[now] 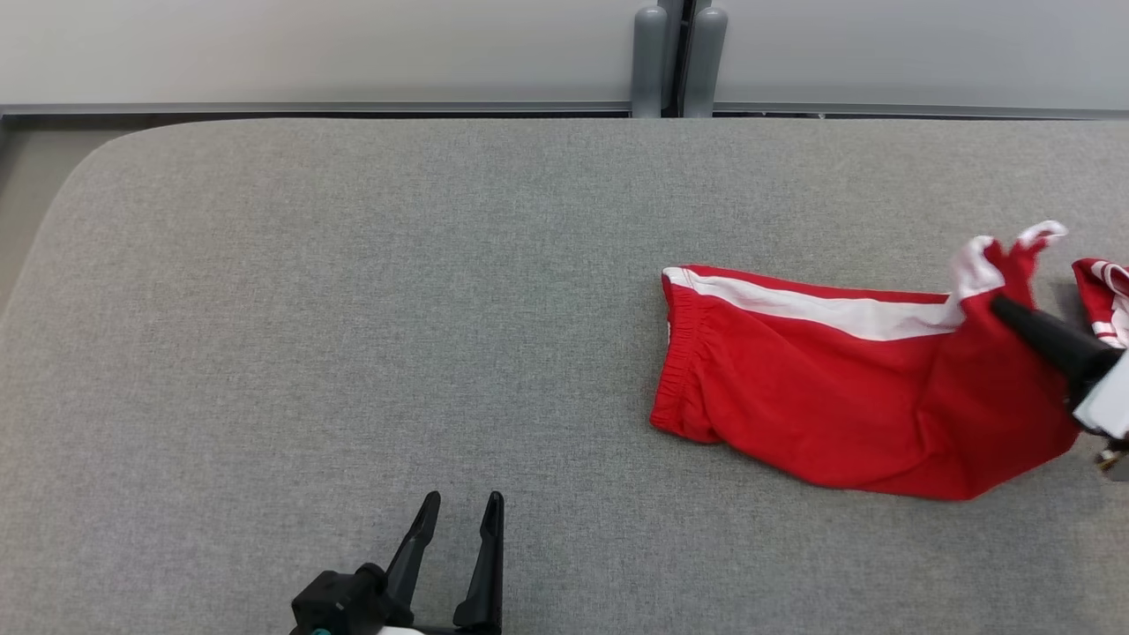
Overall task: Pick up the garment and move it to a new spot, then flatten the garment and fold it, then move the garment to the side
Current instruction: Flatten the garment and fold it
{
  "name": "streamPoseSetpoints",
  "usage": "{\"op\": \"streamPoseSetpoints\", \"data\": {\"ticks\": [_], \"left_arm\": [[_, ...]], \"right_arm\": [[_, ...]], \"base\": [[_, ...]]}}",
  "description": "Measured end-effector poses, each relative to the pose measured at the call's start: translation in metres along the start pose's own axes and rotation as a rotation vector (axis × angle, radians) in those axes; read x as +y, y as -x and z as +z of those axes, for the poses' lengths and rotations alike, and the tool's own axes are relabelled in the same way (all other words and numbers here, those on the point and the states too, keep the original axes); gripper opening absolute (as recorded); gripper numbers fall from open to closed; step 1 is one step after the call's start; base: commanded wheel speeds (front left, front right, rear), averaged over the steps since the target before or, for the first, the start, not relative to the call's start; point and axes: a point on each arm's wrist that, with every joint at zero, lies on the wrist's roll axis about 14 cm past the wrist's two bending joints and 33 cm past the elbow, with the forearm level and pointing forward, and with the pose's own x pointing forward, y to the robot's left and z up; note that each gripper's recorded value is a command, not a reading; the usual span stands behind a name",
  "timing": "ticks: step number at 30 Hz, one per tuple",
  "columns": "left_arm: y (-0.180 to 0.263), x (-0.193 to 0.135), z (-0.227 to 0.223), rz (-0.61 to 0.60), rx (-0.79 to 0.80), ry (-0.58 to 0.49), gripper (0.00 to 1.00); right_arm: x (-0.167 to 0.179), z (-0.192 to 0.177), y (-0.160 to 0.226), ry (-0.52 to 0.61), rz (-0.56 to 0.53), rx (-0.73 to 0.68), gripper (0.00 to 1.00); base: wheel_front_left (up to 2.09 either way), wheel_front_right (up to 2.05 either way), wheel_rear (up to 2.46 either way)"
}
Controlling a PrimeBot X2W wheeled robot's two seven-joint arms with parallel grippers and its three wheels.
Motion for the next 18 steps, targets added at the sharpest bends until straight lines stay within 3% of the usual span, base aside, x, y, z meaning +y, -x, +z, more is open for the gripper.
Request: {"op": "streamPoseSetpoints", "data": {"ticks": [5,6,12,18], "left_arm": [[-0.003,-0.002,-0.002,-0.010,0.005,0.001,1.00],[-0.006,-0.002,-0.002,-0.014,0.005,-0.004,1.00],[-0.012,-0.001,-0.004,-0.020,0.010,-0.011,1.00],[-0.012,0.013,0.001,0.029,-0.008,-0.006,1.00]], "right_arm": [[0.050,-0.021,-0.020,-0.003,0.125,0.050,0.00],[0.076,-0.027,-0.038,-0.021,0.176,0.046,0.00],[0.130,-0.048,-0.085,-0.023,0.228,0.084,0.00],[0.126,-0.068,-0.114,0.022,0.160,0.145,0.00]], "base": [[0.00,0.00,0.00],[0.00,0.00,0.00],[0.00,0.00,0.00],[0.00,0.00,0.00]]}}
